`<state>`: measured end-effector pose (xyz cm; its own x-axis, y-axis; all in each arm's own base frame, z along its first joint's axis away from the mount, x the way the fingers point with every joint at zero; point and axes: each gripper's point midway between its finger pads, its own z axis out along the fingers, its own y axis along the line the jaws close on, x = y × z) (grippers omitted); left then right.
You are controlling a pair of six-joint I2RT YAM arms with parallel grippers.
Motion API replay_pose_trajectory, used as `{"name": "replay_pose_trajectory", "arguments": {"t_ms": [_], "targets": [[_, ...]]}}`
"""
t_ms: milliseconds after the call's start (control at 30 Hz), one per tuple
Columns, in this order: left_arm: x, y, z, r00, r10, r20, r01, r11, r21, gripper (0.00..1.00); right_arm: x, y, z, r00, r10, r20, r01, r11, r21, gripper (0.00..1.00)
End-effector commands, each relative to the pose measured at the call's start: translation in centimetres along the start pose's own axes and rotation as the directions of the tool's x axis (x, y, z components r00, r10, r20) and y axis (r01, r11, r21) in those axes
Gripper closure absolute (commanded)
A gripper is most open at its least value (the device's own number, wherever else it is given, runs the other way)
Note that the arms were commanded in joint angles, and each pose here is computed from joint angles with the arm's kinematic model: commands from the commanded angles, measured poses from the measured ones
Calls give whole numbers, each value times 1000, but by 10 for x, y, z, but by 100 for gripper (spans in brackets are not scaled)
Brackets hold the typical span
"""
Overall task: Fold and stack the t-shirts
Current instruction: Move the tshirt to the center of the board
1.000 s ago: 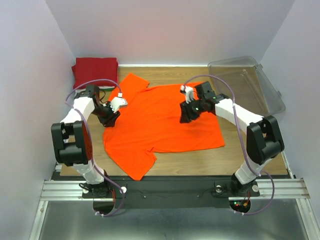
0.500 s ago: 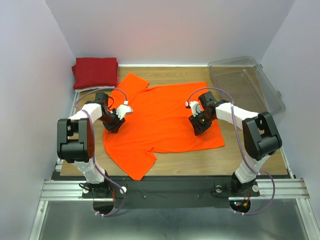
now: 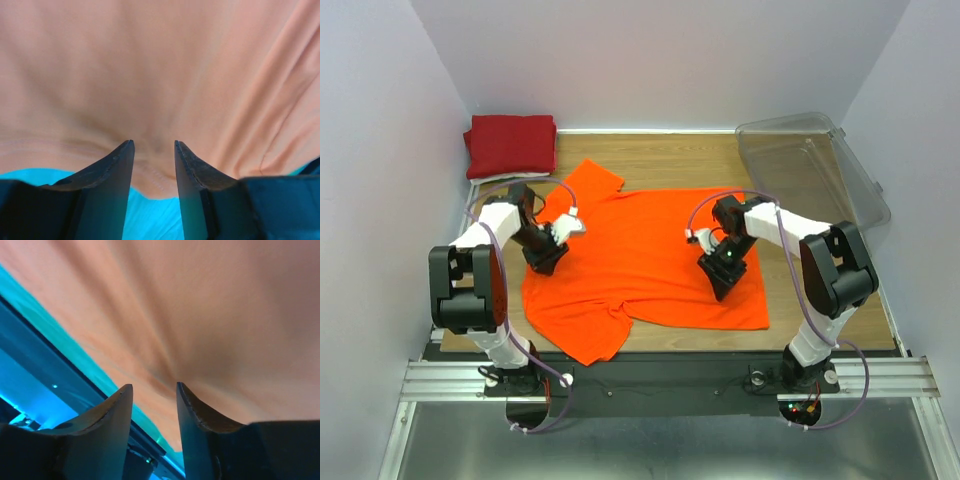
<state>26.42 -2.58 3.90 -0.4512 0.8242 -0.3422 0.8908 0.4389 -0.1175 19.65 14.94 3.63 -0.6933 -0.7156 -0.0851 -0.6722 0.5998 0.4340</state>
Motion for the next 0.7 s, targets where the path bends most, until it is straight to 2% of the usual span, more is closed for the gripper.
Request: {"name": "replay_pose_trajectory", "arguments": {"t_ms": [0,67,100,167,200,233,300,367,400,433,467,600,667], "targets": [[-78,27,-52,968,17,249,-8,999,-40,50,-79,-14,-75,954,-73,289,46,994,98,52],[-108,56,-68,944,28,329,14,992,-123,48,-115,-40,-106,907,-101,409,21,980,196,50],[-127,74,-86,922,-11,387,81,983,-164,48,-132,-66,-129,878,-86,470,-42,966,255,50],[-154,112,-95,886,-12,463,138,961,-238,46,-159,-105,-159,825,-106,555,-120,927,355,49],[-170,129,-114,865,-2,501,164,946,-278,46,-170,-133,-171,804,-89,588,-175,910,377,49],[-181,138,-116,849,-33,527,202,943,-265,46,-178,-149,-179,791,-88,605,-204,895,397,49],[-201,167,-117,826,-58,561,238,937,-254,43,-186,-189,-173,789,-39,613,-267,877,400,49],[-211,190,-100,796,-131,591,304,930,-204,42,-205,-212,-192,750,-48,659,-308,857,413,49],[-223,201,-112,780,-109,617,307,925,-224,42,-207,-223,-194,742,-34,670,-331,850,410,49],[-225,211,-110,773,-124,622,333,914,-231,42,-211,-232,-194,732,-21,681,-351,845,404,49],[-246,217,-99,756,-131,641,348,910,-225,42,-219,-250,-191,721,-7,693,-381,831,404,49],[-258,244,-80,725,-176,666,414,884,-216,42,-230,-278,-176,718,19,696,-415,815,406,50],[-261,254,-66,728,-185,660,427,876,-226,42,-229,-289,-168,726,24,687,-421,806,417,50]]}}
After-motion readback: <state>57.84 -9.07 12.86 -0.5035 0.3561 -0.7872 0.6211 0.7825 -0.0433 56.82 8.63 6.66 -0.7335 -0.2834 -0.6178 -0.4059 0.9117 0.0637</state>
